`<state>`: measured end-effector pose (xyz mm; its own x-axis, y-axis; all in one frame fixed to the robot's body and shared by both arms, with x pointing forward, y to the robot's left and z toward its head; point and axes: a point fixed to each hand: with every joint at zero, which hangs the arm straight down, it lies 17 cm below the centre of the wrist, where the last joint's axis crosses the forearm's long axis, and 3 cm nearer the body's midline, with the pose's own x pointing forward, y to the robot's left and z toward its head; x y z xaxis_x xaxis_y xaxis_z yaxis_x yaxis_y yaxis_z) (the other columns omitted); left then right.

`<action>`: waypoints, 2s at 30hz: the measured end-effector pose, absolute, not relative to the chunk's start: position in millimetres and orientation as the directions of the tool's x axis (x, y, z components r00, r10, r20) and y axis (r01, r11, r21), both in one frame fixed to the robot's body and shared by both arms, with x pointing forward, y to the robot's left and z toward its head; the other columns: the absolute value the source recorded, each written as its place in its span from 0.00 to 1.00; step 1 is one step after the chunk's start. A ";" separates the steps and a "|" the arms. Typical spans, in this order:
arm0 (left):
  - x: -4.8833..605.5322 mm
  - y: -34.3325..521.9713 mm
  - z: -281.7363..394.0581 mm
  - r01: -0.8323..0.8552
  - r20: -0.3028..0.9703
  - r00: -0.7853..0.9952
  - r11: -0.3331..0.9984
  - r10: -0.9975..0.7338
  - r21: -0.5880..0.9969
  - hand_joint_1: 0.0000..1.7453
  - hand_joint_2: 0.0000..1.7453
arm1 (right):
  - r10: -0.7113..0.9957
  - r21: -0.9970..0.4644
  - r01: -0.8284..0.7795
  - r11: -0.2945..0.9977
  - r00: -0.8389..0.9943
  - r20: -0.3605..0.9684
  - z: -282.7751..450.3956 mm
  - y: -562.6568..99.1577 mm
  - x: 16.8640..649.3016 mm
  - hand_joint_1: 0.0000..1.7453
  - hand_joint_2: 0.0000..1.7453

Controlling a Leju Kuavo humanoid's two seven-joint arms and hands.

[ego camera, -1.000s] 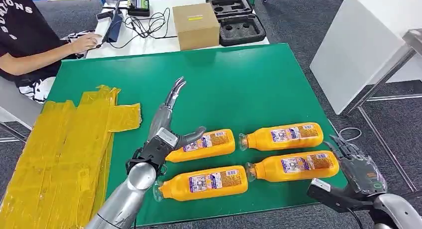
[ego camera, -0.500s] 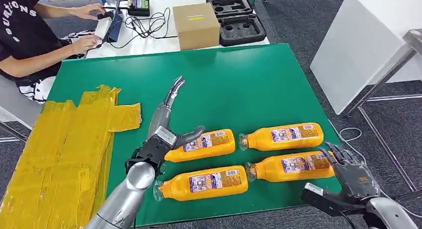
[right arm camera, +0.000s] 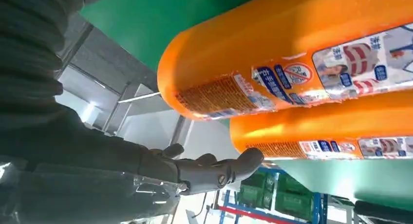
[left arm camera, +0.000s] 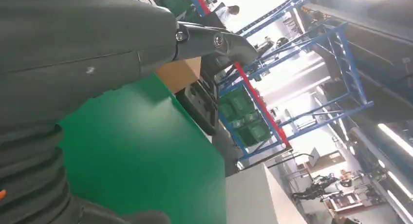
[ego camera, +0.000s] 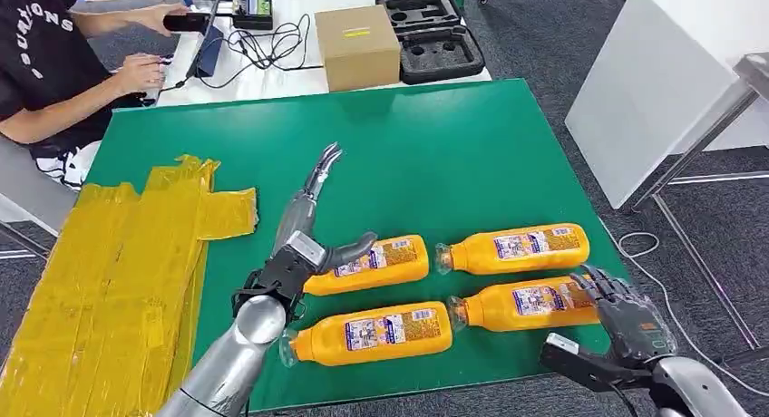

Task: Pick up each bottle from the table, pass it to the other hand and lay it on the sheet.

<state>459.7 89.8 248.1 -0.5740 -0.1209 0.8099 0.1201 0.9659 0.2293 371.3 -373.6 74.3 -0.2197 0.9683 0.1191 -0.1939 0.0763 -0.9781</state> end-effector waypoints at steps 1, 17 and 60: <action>459.6 89.8 248.1 0.120 0.810 -0.574 0.966 -0.121 0.229 0.00 1.00 | 0.968 -0.977 -0.197 0.077 -0.220 0.120 73.0 -373.0 371.5 0.00 1.00; 460.9 90.1 240.0 0.122 0.820 -0.560 0.967 -0.119 0.223 0.00 1.00 | 0.964 -0.965 -0.252 0.072 -0.229 0.132 50.9 -365.8 370.0 0.00 1.00; 466.3 86.9 221.9 0.141 0.848 -0.520 0.970 -0.100 0.200 0.00 1.00 | 0.982 -0.917 -0.397 -0.032 -0.183 0.045 16.2 -379.4 417.8 0.00 0.00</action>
<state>466.3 86.9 221.9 -0.5201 -0.0998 0.8482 0.1406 0.9696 0.2004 417.8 -379.4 16.2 -0.1834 0.9820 0.0448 -0.3971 -0.0323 -0.9172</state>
